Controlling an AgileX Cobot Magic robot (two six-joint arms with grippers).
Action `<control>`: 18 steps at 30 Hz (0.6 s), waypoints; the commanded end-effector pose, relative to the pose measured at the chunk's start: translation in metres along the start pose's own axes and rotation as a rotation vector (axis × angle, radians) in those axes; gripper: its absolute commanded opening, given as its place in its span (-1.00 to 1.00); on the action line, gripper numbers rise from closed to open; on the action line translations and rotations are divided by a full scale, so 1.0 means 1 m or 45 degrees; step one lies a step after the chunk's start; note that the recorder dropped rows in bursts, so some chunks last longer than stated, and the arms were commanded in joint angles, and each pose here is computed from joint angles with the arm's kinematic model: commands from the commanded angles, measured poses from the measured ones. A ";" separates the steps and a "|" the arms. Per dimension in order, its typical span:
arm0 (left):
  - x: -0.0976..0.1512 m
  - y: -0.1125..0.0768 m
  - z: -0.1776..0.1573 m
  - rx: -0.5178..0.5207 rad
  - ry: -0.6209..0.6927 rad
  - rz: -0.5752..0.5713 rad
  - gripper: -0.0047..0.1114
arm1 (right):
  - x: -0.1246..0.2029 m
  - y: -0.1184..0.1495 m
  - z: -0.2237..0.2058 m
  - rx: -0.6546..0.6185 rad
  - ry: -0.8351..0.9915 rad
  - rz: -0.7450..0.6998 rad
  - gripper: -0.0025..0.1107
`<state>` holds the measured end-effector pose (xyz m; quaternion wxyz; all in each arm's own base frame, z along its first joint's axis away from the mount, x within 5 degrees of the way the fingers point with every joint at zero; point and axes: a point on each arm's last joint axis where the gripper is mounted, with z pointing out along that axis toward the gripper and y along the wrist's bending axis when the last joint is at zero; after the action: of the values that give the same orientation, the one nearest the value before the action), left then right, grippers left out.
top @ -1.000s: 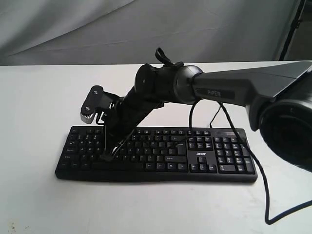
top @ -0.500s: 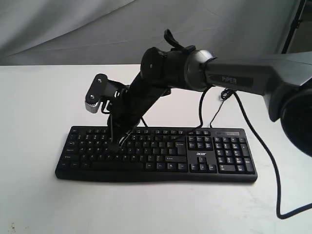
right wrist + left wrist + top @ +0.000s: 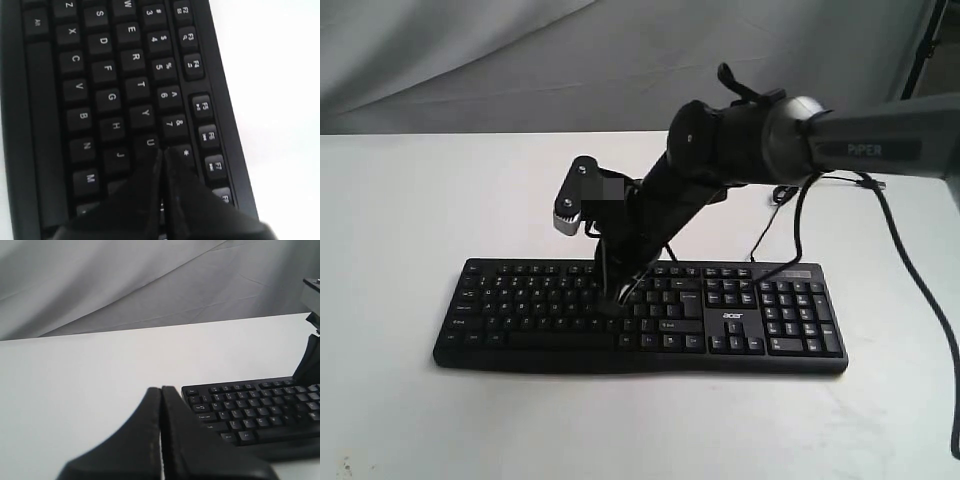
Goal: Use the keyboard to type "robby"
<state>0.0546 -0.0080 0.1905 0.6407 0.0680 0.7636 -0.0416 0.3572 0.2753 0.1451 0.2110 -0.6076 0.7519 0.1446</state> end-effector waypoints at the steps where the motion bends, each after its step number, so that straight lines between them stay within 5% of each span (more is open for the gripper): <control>1: 0.001 0.000 0.000 0.007 -0.006 0.004 -0.92 | 0.010 -0.005 -0.004 0.004 -0.027 0.016 -0.96; 18: 0.001 0.000 0.000 0.007 -0.006 0.004 -0.92 | 0.016 -0.005 -0.002 -0.019 -0.011 0.036 -0.96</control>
<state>0.0546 -0.0080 0.1905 0.6407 0.0680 0.7636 -0.0416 0.3588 0.2617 0.1364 0.2067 -0.5988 0.7582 0.1545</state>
